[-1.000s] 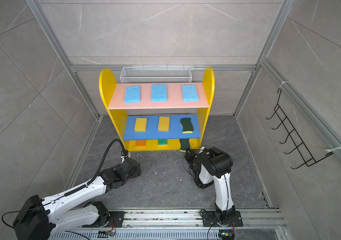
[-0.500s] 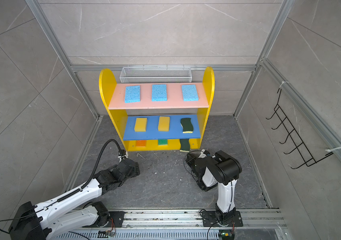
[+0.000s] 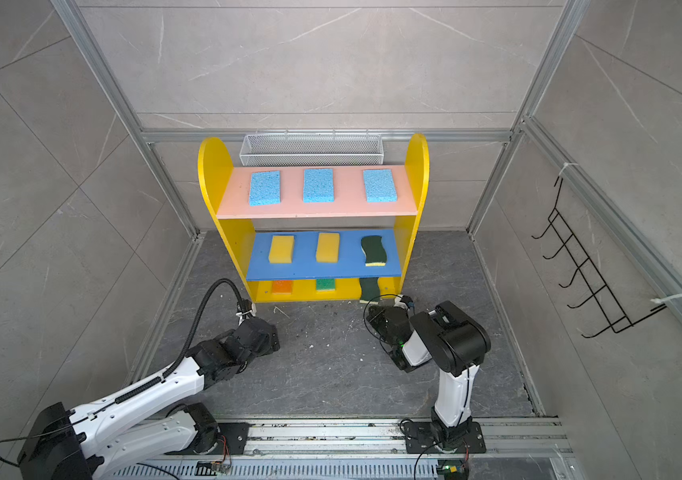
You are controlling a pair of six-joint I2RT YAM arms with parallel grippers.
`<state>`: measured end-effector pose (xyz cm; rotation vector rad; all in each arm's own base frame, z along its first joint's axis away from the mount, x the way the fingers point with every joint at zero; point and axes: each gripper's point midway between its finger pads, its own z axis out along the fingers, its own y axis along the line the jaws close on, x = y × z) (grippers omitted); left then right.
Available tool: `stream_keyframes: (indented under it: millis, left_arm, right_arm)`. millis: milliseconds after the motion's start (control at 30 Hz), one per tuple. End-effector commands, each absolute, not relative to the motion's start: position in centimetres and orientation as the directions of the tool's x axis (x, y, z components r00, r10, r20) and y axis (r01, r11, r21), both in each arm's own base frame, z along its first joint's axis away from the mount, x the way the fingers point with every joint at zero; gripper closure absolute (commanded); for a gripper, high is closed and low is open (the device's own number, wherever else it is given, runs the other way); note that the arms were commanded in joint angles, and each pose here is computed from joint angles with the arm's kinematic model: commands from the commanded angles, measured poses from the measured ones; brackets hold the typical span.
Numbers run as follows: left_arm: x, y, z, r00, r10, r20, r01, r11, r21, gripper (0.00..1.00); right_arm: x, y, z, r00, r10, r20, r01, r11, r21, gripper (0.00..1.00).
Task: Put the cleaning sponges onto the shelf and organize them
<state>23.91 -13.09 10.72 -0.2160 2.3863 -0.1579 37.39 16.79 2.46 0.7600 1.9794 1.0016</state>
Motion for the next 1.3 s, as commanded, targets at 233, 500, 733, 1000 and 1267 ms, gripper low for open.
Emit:
stream_keyframes:
  millis: [233,500,733,1000,1267]
  left_arm:
    - [25.1,-13.5,11.2,-0.709,-0.205,-0.674,-0.126,0.978,-0.166,0.19]
    - [25.5,-14.2,10.7,-0.72,-0.202,-0.664,-0.121,0.979,-0.166,0.19]
    - [25.3,-14.0,11.0,-0.71,-0.216,-0.67,-0.125,0.975,-0.182,0.19]
    - [24.6,-13.3,11.3,-0.702,-0.24,-0.67,-0.139,0.97,-0.201,0.19]
    - [24.4,-13.0,11.3,-0.7,-0.246,-0.67,-0.143,0.968,-0.206,0.19]
  right_arm:
    - [35.0,16.1,-5.4,-0.566,0.777,-0.274,0.325,0.516,0.792,1.0]
    - [35.4,16.1,-4.8,-0.585,0.752,-0.304,0.333,0.565,0.755,1.0]
    - [34.7,15.7,-4.3,-0.602,0.728,-0.327,0.326,0.598,0.732,1.0]
    - [34.0,15.4,-4.0,-0.608,0.722,-0.33,0.328,0.607,0.723,1.0]
    - [35.0,15.6,-4.1,-0.611,0.716,-0.339,0.342,0.625,0.702,1.0]
